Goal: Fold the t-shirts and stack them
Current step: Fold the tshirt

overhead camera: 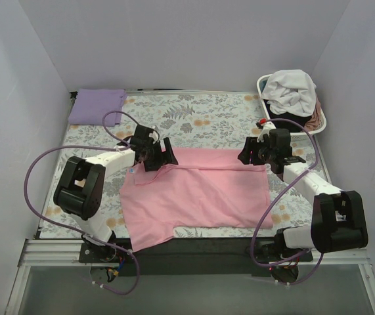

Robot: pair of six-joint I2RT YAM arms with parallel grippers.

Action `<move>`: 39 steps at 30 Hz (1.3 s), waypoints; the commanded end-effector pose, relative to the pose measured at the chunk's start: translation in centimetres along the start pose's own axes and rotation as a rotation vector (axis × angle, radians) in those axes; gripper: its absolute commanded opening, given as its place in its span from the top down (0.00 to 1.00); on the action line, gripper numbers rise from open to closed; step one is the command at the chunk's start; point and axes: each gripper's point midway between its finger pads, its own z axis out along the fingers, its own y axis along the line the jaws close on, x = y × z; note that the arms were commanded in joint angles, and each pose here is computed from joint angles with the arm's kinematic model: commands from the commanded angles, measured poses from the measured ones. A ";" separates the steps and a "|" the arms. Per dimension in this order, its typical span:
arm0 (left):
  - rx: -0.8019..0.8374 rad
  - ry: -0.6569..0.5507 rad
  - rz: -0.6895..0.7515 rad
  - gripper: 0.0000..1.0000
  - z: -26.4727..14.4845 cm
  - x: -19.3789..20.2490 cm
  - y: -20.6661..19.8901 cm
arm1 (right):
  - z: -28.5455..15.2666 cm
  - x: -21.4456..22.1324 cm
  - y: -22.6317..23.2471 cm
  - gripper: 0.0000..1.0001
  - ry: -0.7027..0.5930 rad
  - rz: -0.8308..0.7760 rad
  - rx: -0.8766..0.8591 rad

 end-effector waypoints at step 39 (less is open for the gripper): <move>-0.409 -0.311 -0.291 0.40 -2.9 -13.0 14.8 | 3.3 -3.4 -5.9 0.51 -0.031 0.032 0.193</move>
